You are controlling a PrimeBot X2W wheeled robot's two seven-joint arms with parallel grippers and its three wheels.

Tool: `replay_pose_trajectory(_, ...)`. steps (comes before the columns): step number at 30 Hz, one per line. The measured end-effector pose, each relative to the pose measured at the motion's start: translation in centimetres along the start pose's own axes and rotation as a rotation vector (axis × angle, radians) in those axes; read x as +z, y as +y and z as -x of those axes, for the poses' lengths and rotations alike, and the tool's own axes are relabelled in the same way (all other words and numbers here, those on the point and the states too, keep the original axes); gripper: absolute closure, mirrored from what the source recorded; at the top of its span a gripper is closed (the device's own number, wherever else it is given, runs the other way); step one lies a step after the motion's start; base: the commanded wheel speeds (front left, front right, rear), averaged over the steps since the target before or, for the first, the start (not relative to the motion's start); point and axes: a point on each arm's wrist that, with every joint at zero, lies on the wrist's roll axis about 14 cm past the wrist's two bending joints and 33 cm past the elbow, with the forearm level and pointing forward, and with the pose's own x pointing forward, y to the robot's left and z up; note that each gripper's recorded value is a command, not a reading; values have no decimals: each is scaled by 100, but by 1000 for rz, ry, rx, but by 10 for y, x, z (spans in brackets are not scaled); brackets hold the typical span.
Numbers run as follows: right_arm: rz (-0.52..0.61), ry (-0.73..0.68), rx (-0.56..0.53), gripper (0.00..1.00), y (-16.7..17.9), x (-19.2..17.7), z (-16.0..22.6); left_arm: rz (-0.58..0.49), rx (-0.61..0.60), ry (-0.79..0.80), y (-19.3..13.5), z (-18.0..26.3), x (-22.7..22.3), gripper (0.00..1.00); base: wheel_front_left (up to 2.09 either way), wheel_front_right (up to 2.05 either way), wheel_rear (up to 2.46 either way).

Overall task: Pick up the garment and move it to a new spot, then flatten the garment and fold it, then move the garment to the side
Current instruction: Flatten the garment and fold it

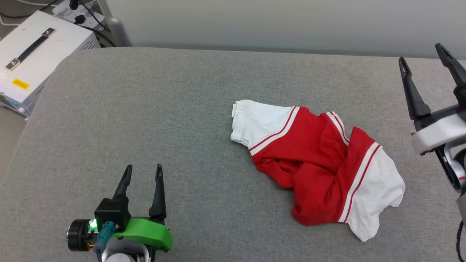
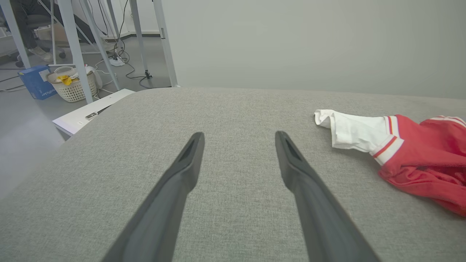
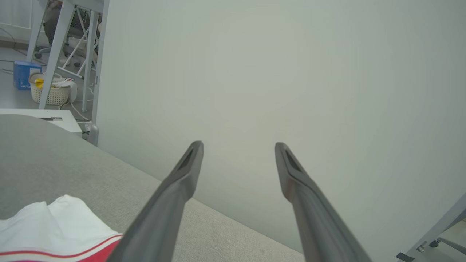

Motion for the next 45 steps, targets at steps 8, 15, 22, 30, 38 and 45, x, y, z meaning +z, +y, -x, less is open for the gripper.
replay_pose_trajectory(8, -4, 412, 208, 0, 21, -69, -20, -2, 14, 4, 5, -12, -2, 0, 0, 0, 0)
replay_pose_trajectory(15, -117, 912, 417, 0, 61, -150, 29, 11, 20, 15, 6, -23, -8, 0, 0, 0, 0)
replay_pose_trajectory(22, -153, 1229, 526, 0, 79, -200, 66, 17, 26, 41, 6, -34, -19, 0, 0, 0, 0)
replay_pose_trajectory(30, -132, 1374, 598, 0, 95, -237, 91, 21, 67, 70, 16, -37, -30, 0, 0, 0, 0)
replay_pose_trajectory(38, -149, 1158, 578, 100, 96, -218, 78, 27, 55, 51, 12, -36, -23, 0, 0, 0, 0)
replay_pose_trajectory(45, -191, 914, 490, 100, 67, -170, 56, 37, 45, 36, 7, -23, -15, 0, 0, 0, 0)
